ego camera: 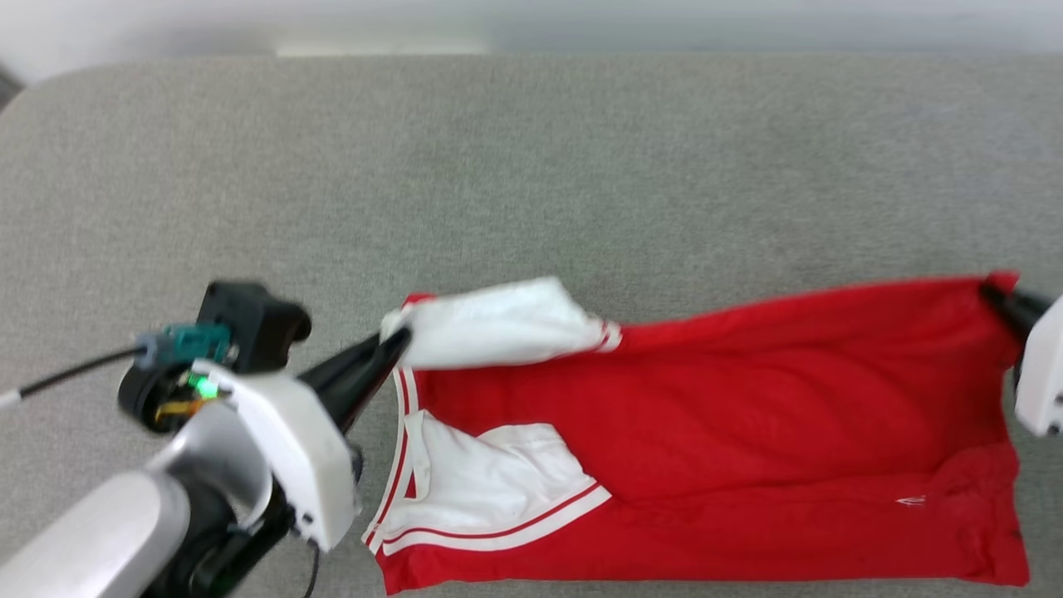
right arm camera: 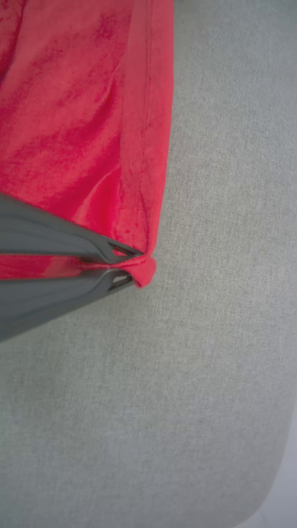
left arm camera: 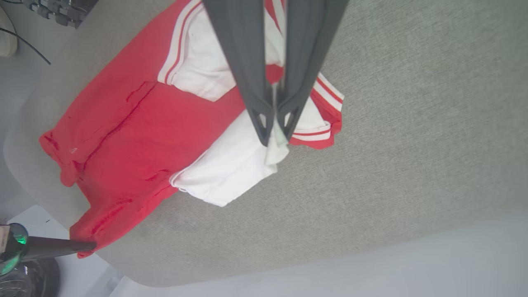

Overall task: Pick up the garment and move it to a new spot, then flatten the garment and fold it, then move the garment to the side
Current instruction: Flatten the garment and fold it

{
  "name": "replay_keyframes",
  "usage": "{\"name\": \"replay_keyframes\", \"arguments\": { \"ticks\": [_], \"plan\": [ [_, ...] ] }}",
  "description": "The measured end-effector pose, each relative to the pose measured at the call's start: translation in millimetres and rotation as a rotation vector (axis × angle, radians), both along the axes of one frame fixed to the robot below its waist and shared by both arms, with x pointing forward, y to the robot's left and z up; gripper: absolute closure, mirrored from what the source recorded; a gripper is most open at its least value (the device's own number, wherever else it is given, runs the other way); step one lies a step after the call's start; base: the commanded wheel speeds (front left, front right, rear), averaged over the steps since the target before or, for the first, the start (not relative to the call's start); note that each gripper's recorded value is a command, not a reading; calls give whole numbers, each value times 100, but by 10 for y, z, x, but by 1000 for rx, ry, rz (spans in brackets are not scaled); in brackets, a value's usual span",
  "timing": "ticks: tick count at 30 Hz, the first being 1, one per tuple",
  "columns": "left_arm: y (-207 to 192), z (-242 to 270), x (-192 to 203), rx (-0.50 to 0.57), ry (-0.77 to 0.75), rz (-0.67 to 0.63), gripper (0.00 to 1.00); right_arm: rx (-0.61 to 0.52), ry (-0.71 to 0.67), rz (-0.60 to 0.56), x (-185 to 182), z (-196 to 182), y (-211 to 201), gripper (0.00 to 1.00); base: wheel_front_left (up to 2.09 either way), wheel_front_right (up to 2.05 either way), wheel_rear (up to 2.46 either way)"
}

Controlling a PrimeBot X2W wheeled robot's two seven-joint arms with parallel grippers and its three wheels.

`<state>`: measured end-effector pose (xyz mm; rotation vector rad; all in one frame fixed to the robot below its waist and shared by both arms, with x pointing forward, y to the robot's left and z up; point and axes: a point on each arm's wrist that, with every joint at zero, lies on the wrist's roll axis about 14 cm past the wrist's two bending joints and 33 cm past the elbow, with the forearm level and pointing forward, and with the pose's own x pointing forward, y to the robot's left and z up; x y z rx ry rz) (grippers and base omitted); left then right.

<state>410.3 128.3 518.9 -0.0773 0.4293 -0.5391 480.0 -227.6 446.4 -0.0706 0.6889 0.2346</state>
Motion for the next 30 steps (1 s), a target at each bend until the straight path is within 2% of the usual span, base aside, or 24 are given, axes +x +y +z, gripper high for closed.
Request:
{"name": "replay_keyframes", "arguments": {
  "ticks": [7,13,21,29,30],
  "plan": [
    [68,-305,-454,-5,132,32,100,11,63,-1,-584,-198,-24,100,0,0,0],
    [70,-678,-761,8,276,29,100,15,158,-2,-930,-447,-37,100,0,0,0],
    [90,-1114,-1012,81,400,1,100,-69,256,53,-1213,-704,-79,100,0,0,0],
    [18,-1312,-1005,115,416,-23,100,-130,262,107,-1195,-806,-85,100,0,0,0],
    [23,-1330,-1003,127,413,-25,70,-132,258,110,-1183,-802,-82,100,0,0,0]
  ]
}}
